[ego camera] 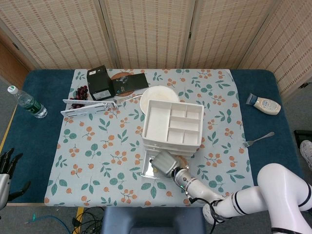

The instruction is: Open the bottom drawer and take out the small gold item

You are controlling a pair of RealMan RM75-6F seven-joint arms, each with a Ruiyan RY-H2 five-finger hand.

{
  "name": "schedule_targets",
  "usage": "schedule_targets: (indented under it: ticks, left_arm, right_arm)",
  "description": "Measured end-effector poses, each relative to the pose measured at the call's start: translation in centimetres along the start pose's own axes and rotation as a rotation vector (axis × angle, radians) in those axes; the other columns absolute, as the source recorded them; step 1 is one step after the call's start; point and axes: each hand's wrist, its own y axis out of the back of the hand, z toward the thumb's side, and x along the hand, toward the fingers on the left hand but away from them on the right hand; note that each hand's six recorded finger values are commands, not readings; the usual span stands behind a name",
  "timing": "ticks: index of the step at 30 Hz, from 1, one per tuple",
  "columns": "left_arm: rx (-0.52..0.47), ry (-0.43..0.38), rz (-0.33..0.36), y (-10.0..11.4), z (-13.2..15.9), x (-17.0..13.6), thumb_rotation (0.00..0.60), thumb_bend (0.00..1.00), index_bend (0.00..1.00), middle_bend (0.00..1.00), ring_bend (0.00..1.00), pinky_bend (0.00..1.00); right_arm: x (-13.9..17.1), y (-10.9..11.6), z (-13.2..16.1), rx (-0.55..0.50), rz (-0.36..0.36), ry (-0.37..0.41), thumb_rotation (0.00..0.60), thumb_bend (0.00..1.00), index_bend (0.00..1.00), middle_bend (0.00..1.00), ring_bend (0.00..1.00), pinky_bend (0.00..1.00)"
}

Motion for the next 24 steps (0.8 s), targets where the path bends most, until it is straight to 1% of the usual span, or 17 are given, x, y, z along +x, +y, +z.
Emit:
schedule_targets:
  ticks: [17, 24]
  left_arm:
    - [-0.002, 0.004, 0.001, 0.0, -0.3, 0.0, 0.6, 0.25, 0.13, 0.0, 0.03, 0.07]
    - [-0.004, 0.007, 0.001, -0.1, -0.4, -0.1, 0.6, 0.25, 0.14, 0.0, 0.03, 0.07]
  right_arm:
    - [-1.1, -0.7, 1.1, 0.036, 0.0, 0.011, 0.6, 0.33, 0.35, 0.96, 1.0, 1.0]
    - [-1.3, -1.0, 1.3, 0.049, 0.001, 0.007, 0.6, 0.33, 0.4, 0.96, 1.0, 1.0]
